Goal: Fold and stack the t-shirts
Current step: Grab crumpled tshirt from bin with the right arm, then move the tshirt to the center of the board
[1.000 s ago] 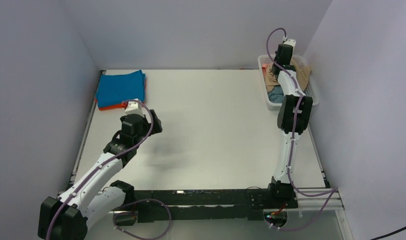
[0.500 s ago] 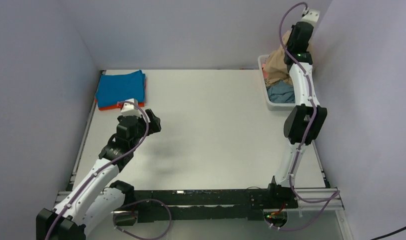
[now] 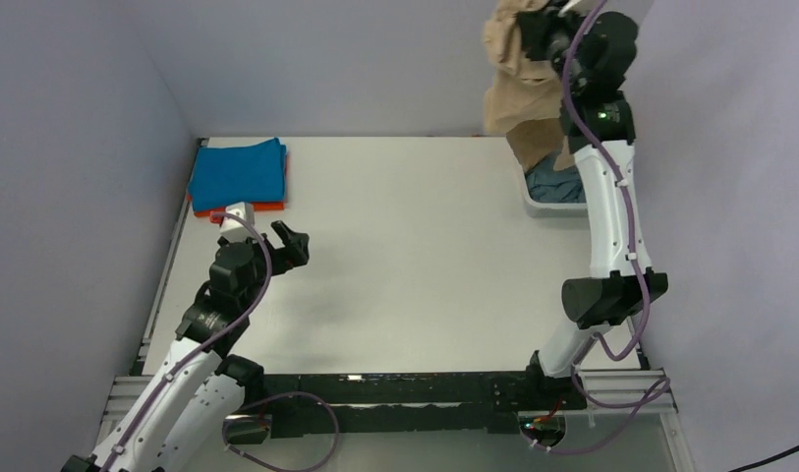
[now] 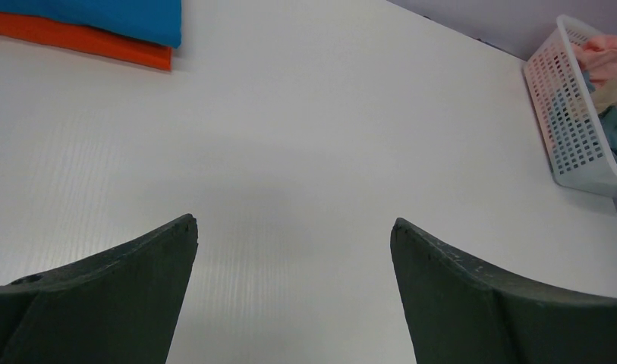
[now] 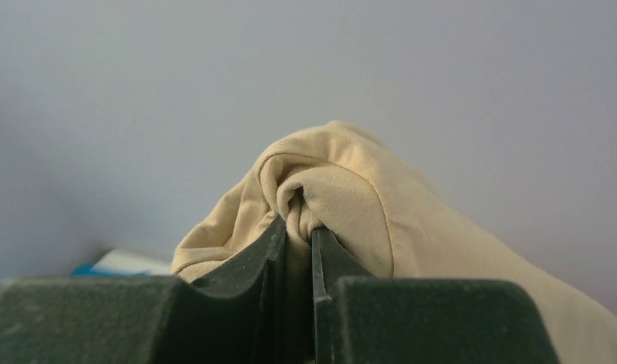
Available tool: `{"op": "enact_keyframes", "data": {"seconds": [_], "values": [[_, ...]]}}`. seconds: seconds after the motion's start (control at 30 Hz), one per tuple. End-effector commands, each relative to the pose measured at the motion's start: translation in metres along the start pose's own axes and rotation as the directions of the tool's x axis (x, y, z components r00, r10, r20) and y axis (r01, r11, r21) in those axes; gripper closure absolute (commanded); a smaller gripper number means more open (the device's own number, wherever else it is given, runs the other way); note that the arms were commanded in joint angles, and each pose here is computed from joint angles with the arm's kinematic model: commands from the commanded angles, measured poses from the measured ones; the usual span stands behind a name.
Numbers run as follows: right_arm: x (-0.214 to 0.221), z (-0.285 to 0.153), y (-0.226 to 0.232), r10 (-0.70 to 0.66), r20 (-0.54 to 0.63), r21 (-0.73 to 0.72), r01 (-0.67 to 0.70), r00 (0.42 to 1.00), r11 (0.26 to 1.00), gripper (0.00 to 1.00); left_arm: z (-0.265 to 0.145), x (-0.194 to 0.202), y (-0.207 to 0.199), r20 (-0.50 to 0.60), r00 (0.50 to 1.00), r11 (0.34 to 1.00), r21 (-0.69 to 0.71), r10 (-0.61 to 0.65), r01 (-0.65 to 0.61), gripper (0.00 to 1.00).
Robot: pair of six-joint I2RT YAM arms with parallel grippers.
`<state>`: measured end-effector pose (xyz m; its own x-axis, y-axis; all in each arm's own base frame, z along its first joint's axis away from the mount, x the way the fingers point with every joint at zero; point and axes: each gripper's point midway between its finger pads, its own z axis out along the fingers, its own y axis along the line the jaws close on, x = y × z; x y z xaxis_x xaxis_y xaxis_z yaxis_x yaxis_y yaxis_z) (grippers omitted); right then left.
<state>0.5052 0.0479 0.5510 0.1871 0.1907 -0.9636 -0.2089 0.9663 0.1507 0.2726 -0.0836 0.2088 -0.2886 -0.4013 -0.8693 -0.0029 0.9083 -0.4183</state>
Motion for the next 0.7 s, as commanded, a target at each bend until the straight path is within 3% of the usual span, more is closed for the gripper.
{"op": "enact_keyframes", "data": {"seconds": [0.0, 0.17, 0.4, 0.47, 0.57, 0.67], "values": [[-0.037, -0.046, 0.147, 0.04, 0.041, -0.427, -0.019, 0.998, 0.904, 1.0, -0.013, 0.002, 0.007, 0.001, 1.0, 0.999, -0.02, -0.028, 0.028, 0.0], [-0.047, -0.076, 0.229, 0.121, 0.027, -0.635, -0.077, 0.992, 0.769, 1.0, -0.027, 0.001, 0.017, 0.009, 0.999, 0.997, -0.056, -0.053, 0.054, 0.01], [-0.021, -0.085, 0.253, 0.179, -0.065, -0.682, -0.175, 0.982, 0.711, 1.0, -0.035, 0.001, 0.025, 0.023, 0.994, 0.989, -0.097, -0.109, 0.11, 0.0], [0.002, -0.087, 0.246, 0.161, -0.116, -0.65, -0.198, 0.98, 0.734, 1.0, -0.033, 0.005, 0.026, 0.005, 0.994, 0.988, -0.11, -0.107, 0.107, 0.0], [0.067, -0.089, 0.215, 0.115, -0.23, -0.51, -0.22, 0.966, 0.831, 1.0, -0.028, 0.014, 0.031, -0.023, 0.994, 0.985, -0.142, -0.105, 0.101, 0.01], [0.172, -0.117, 0.163, 0.15, -0.412, -0.316, -0.295, 0.899, 0.902, 1.0, -0.022, 0.021, 0.039, -0.045, 0.994, 0.977, -0.192, -0.103, 0.092, 0.01]]}}
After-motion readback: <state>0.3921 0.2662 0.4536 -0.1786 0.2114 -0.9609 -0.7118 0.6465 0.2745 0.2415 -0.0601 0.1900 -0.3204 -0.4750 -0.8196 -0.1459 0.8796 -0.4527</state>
